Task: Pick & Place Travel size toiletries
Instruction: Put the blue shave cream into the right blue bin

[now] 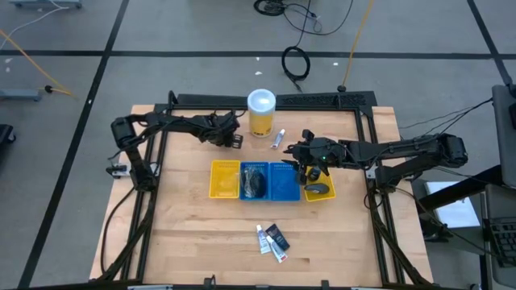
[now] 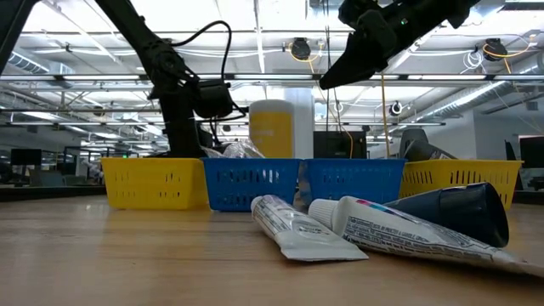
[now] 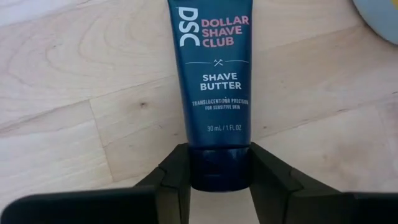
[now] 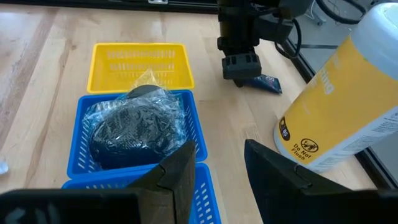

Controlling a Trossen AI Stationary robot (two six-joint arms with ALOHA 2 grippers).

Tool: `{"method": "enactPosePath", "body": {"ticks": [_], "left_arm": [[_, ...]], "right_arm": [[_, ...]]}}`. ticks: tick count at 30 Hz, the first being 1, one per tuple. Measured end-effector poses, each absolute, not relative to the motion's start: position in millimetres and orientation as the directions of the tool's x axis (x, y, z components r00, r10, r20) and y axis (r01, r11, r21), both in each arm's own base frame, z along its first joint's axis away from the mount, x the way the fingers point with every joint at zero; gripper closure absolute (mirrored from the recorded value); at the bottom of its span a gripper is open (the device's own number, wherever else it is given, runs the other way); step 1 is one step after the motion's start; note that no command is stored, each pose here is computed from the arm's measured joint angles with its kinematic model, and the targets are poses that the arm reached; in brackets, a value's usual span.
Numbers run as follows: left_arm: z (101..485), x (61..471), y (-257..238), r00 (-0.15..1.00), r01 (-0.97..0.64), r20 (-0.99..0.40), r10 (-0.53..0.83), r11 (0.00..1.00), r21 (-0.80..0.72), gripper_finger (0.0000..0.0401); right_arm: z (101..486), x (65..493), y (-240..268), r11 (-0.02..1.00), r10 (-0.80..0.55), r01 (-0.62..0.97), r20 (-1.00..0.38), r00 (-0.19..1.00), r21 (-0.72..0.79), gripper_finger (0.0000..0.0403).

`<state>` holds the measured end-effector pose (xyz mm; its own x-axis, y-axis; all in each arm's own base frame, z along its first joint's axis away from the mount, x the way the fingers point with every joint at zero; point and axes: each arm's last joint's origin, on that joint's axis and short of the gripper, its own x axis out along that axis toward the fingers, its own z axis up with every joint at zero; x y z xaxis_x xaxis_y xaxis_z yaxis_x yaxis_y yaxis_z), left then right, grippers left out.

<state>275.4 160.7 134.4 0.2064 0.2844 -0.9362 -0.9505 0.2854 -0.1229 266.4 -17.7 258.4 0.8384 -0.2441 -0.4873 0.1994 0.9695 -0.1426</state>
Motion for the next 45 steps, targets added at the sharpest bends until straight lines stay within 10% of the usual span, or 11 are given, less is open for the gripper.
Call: {"method": "enactPosePath", "body": {"ticks": [18,45], "left_arm": [[224,272,108,0.435,-0.851,-0.783,0.445,0.488,-0.195,0.0292],[269,301,5,0.818,-0.428,-0.503,0.28,0.88,-0.207,0.0292]], "right_arm": [[259,267,-18,0.969,-0.244,0.201,-0.48,0.843,-0.141,0.0273],[264,269,-16,0.971,-0.237,0.203,-0.435,0.869,-0.125,0.0273]]}}
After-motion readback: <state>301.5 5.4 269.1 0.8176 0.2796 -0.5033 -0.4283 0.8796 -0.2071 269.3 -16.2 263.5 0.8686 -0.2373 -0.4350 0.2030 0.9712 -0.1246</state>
